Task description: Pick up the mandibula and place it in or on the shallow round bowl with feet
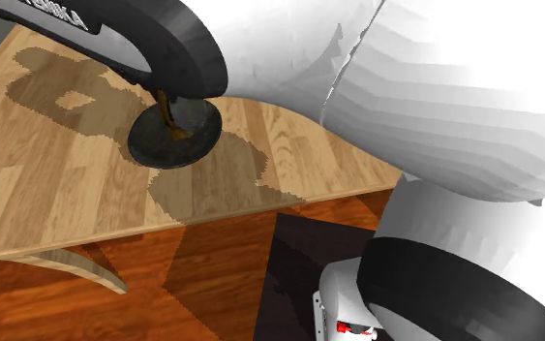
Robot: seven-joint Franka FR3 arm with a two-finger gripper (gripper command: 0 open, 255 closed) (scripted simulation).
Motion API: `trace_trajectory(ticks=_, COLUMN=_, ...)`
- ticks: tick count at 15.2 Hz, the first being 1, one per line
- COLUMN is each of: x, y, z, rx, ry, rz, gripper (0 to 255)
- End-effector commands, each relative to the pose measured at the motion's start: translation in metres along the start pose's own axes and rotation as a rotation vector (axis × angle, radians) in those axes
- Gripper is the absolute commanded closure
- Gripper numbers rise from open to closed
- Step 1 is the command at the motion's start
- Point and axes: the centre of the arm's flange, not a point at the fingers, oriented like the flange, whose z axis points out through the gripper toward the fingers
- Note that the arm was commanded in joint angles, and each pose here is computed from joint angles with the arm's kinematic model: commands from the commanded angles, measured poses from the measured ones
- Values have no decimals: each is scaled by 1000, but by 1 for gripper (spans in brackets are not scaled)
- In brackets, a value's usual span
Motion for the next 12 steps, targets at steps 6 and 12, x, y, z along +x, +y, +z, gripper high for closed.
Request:
trace_trajectory(ticks=6, x=-4, y=-1, z=37, rx=1, ry=0, rz=0, gripper=255)
trace_trajectory(ticks=12, x=-4, y=-2, z=40, rx=1, ry=0, rz=0, gripper=255)
